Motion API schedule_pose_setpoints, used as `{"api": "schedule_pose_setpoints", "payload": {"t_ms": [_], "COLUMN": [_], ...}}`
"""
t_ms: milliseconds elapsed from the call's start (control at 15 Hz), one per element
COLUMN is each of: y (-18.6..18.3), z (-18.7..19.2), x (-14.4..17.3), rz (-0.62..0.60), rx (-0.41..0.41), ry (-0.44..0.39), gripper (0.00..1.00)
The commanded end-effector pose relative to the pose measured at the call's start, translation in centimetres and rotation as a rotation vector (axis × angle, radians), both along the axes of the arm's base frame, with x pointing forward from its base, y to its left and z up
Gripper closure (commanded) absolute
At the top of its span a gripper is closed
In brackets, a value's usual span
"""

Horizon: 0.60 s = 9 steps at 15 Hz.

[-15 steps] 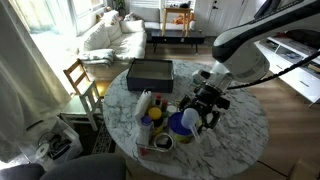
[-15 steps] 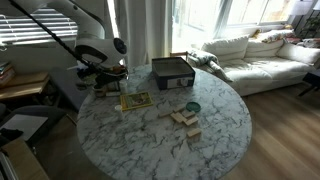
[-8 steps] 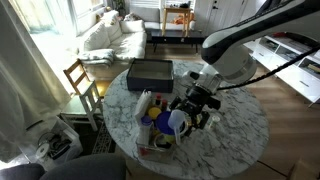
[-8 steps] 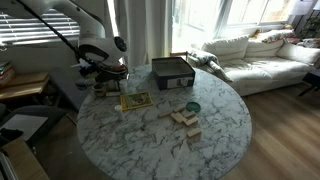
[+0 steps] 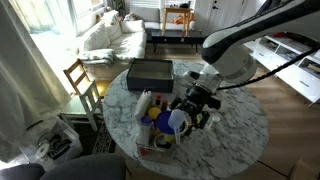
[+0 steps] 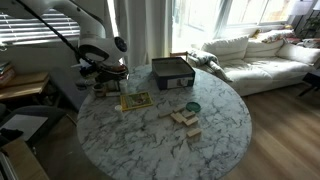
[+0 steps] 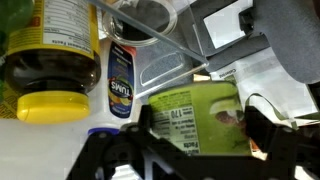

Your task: Put the scoop upside down on the blue lid then stack the cans in the clear box

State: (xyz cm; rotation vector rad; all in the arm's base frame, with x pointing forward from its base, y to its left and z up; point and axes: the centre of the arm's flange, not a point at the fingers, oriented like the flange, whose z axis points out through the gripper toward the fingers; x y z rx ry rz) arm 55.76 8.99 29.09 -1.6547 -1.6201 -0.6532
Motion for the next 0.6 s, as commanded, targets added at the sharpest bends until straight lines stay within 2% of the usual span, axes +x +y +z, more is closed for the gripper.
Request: {"api": "schedule_pose_setpoints", "payload": {"t_ms": [0, 533], "y": [0.4, 1.3], "z": [-0.4, -1.6], "x": [0.6, 1.9], "rz": [-0.001, -0.013], "rx": [-0.004, 0.021], "ry": [-0.005, -0.01], "gripper": [0.33, 0.33]}}
